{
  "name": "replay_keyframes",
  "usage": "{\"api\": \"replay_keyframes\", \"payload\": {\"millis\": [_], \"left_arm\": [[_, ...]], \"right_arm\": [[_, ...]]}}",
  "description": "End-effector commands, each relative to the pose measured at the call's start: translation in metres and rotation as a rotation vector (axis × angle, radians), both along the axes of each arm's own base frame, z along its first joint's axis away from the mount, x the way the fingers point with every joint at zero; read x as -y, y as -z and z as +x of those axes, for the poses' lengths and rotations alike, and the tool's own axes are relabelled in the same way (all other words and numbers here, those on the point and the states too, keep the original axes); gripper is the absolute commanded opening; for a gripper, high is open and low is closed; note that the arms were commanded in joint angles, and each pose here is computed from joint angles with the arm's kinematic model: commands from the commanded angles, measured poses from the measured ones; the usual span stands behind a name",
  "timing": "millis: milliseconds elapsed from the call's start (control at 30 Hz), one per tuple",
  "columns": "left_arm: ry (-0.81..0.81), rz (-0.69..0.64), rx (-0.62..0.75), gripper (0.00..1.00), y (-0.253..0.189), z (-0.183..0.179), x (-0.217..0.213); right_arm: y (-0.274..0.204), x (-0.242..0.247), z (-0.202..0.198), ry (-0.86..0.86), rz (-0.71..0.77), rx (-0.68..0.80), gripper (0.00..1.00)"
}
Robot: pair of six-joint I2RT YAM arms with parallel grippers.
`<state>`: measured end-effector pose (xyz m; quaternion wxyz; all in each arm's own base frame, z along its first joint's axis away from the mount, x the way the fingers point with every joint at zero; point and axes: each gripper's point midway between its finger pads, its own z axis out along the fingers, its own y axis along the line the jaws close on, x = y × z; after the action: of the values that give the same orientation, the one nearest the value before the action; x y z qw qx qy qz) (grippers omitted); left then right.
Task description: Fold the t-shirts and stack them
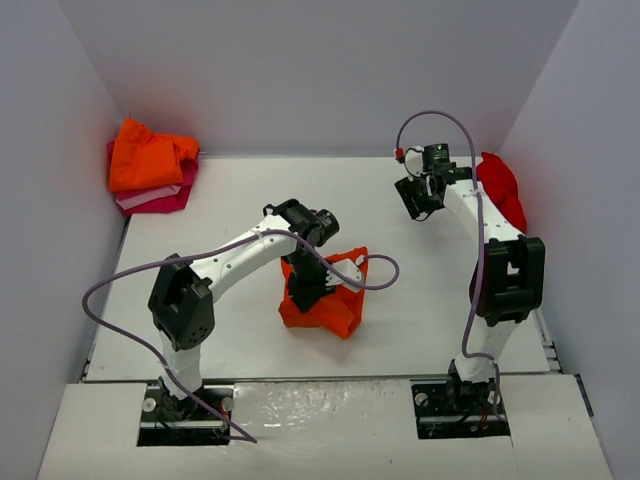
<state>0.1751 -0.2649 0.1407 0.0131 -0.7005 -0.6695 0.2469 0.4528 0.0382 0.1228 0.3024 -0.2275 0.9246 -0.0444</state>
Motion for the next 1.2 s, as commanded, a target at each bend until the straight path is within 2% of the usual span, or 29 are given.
{"api": "replay_keyframes", "payload": {"millis": [0,300,500,567,633,667,800,1000,1033,1133,1167], "left_arm": [[-0.001,0.041,-0.080,0.00,-0.017,-0.013,-0.013],[-0.057,-0.013,-0.052,0.00,-0.012,0.043,0.008],[-0.128,-0.020,-0.063,0.00,-0.005,0.081,0.006],[-0.163,-0.029,-0.037,0.10,-0.005,0.097,0.006],[-0.200,-0.045,-0.017,0.52,-0.005,0.110,0.006],[-0.217,-0.047,-0.008,0.68,-0.004,0.115,0.006],[-0.275,-0.061,0.050,0.93,-0.002,0.135,0.003],[-0.334,-0.082,0.118,0.97,-0.012,0.146,-0.011],[-0.337,-0.082,0.121,0.97,-0.012,0.146,-0.014],[-0.354,-0.085,0.132,0.97,-0.013,0.149,-0.019],[-0.360,-0.089,0.143,0.97,-0.012,0.152,-0.019]], "right_arm": [[-0.034,-0.002,0.009,-0.001,0.023,0.103,0.57],[-0.024,0.004,0.003,-0.002,-0.005,0.079,0.57],[-0.023,0.006,0.000,-0.001,-0.008,0.078,0.57],[-0.024,0.005,-0.002,-0.001,-0.004,0.078,0.57],[-0.023,0.005,-0.004,-0.005,-0.002,0.075,0.57],[-0.023,0.005,-0.005,-0.005,-0.002,0.075,0.57],[-0.028,0.008,-0.009,-0.003,-0.010,0.085,0.57],[-0.053,0.005,-0.010,-0.013,0.011,0.144,0.56],[-0.061,0.002,-0.012,-0.021,0.027,0.163,0.53],[-0.077,-0.012,-0.018,-0.066,0.095,0.193,0.34],[-0.081,-0.014,-0.020,-0.070,0.101,0.200,0.33]]}}
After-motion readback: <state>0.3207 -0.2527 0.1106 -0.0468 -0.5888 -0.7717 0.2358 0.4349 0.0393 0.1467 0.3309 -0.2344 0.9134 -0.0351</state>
